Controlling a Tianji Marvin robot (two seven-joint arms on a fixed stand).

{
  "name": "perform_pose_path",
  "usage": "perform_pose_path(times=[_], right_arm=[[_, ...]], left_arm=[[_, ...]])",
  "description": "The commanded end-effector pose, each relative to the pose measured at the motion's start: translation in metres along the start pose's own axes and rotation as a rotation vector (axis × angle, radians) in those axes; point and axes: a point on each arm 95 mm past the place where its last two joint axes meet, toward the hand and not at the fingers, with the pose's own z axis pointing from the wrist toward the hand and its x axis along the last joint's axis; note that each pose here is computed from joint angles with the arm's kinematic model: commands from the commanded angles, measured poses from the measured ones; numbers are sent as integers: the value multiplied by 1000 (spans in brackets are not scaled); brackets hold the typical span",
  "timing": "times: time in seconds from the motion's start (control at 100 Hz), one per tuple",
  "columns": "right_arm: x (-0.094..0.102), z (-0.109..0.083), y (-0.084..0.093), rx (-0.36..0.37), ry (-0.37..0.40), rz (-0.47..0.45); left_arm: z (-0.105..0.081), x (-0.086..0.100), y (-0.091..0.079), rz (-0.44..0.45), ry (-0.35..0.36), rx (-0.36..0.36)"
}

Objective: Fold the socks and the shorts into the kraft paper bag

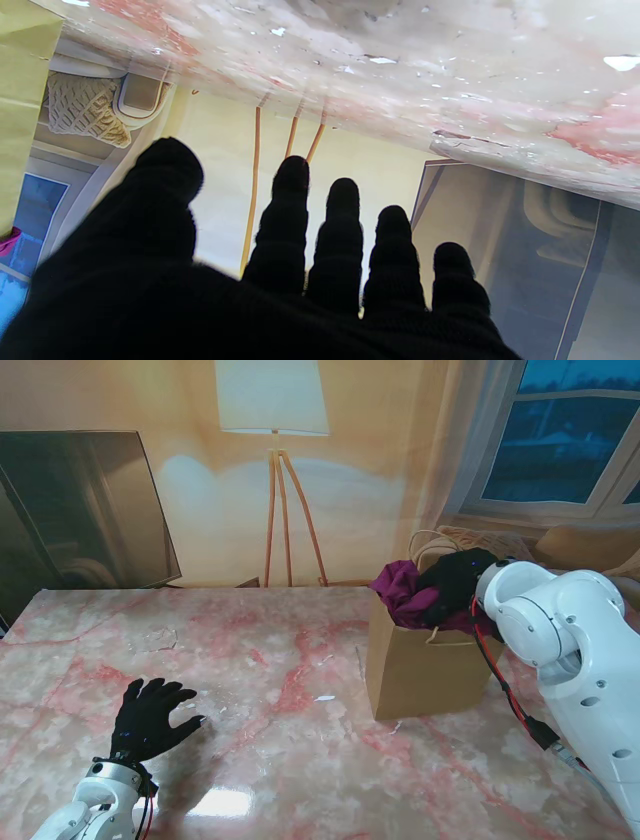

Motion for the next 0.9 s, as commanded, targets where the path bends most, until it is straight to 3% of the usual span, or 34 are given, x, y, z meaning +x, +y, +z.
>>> perform_pose_path(times=[0.0,0.18,0.32,0.44,0.65,0.89], right_arm=[[4,-4,2,10,4,6],[-1,-11,7,-34,-4,47],[-2,-10,8,-179,3,80],[2,-8,7,-219,20,97],[8,1,2,-184,24,96],[15,11,-8,-81,38,76]], left_arm=[[-1,-1,1,-1,1,-1],[-1,-1,1,0,5,0],[0,-1,1,-3,6,1],[0,0,2,-3,9,-2],[1,1,3,-3,14,-5],[1,1,3,-2,13,-7]])
